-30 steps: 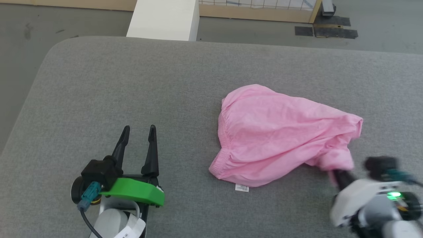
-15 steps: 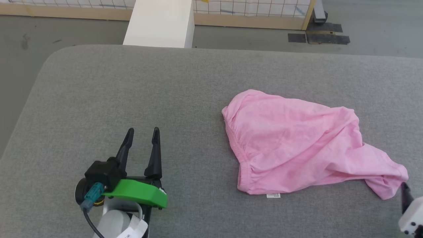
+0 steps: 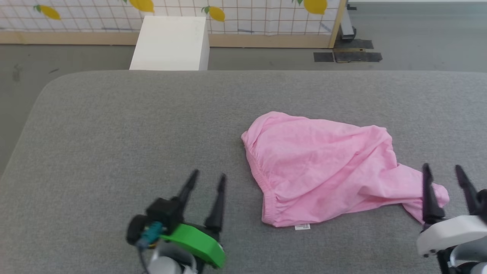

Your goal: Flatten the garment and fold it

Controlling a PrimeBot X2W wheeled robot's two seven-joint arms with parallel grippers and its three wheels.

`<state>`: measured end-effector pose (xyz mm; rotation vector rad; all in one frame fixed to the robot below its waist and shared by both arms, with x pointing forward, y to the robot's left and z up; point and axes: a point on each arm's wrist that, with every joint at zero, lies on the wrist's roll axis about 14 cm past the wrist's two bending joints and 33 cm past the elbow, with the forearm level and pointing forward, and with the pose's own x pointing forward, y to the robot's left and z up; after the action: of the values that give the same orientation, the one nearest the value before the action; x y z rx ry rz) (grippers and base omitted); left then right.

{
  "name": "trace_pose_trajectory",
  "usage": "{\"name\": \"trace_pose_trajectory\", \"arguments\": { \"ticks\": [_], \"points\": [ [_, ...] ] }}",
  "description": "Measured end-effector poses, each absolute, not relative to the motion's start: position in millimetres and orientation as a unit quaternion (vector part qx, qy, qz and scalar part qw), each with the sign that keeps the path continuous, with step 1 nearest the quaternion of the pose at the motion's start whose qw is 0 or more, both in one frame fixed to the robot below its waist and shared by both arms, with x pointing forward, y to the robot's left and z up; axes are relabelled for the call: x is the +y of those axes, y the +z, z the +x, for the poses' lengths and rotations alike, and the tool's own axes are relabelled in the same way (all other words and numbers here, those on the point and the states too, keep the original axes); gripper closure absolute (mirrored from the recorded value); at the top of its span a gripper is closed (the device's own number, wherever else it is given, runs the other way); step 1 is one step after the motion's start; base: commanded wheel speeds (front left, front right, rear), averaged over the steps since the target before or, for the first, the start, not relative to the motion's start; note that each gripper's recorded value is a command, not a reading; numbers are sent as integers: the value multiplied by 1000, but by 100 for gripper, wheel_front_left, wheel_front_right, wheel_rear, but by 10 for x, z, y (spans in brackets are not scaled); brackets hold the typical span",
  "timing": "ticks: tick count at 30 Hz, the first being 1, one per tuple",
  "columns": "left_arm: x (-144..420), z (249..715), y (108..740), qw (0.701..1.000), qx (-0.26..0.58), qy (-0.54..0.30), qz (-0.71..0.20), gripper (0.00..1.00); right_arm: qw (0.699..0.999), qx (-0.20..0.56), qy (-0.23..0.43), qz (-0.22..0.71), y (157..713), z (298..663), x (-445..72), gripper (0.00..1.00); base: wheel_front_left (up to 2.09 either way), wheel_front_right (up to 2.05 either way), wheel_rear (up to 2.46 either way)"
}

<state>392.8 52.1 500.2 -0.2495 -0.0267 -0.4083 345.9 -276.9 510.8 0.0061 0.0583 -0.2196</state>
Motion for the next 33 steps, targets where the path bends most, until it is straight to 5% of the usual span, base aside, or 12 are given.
{"name": "trace_pose_trajectory", "arguments": {
  "ticks": [9,23,26,27,33],
  "points": [
    [-392,3424,4398,916,134,-374,-59,0,995,35,-86,24,5028,3292,-2568,0,0,0,0],
    [-463,3538,3918,892,231,-388,-32,0,993,55,-93,39,4873,3296,-2580,0,0,0,0],
    [-500,3530,3912,888,235,-393,-38,82,993,56,-94,38,4866,3314,-2590,0,0,0,0],
    [-504,3529,3914,888,237,-392,-43,100,993,57,-93,39,4856,3316,-2588,0,0,0,0],
    [-377,3622,3958,900,238,-357,-81,100,993,70,-88,43,4800,3337,-2557,0,0,0,0]
  ]
}}
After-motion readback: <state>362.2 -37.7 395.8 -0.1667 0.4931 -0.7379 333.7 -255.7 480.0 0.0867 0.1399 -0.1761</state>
